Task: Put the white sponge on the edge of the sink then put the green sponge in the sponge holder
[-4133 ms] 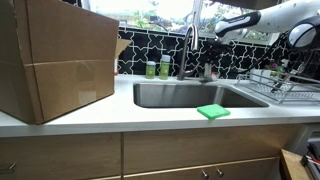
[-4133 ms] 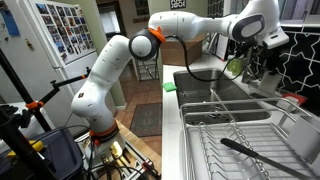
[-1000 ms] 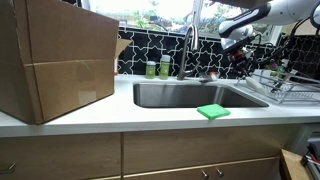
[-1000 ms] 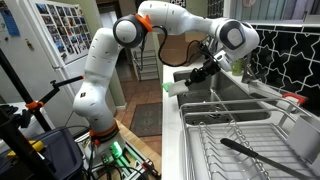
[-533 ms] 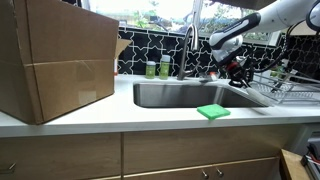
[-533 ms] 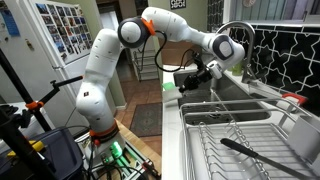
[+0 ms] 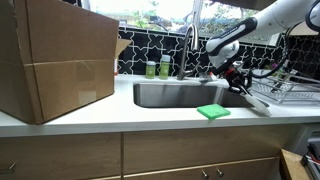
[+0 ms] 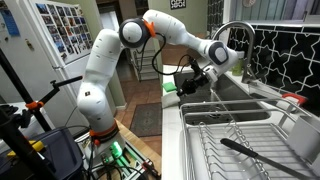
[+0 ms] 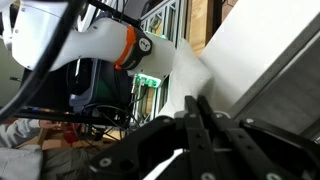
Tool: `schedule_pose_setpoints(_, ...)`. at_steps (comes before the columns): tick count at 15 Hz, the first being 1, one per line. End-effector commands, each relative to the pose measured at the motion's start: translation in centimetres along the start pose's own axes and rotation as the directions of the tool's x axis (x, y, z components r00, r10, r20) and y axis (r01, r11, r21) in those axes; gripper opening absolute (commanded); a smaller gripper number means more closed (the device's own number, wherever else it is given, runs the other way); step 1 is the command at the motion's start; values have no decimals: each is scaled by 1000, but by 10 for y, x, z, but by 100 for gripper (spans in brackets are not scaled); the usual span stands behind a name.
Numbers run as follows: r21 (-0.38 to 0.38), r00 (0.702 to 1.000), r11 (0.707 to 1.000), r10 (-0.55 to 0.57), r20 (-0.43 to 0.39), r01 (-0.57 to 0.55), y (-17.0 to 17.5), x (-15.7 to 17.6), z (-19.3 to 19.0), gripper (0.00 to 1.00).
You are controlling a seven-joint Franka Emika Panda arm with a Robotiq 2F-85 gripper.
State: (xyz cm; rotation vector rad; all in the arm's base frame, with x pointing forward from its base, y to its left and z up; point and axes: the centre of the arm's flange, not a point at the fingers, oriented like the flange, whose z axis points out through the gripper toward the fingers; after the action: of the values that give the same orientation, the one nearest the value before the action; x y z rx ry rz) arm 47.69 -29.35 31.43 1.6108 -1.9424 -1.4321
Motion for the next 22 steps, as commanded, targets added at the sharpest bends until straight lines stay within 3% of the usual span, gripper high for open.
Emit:
schedule_pose_setpoints(1,-24,999,999,33,-20,-34,-4,2,13,6)
schedule_pose_setpoints(11,56,989,990,132,-61,-128,-20,9,8,7)
schedule_pose_setpoints(12,58,988,989,139,-61,-136,-21,9,7,32)
schedule_pose_setpoints(15,76,987,986,153,-54,-149,-20,9,5,42)
schedule_pose_setpoints(18,97,987,985,150,-52,-145,-14,8,-2,66)
schedule_pose_setpoints(22,166,992,978,123,27,-125,-5,-8,-19,95)
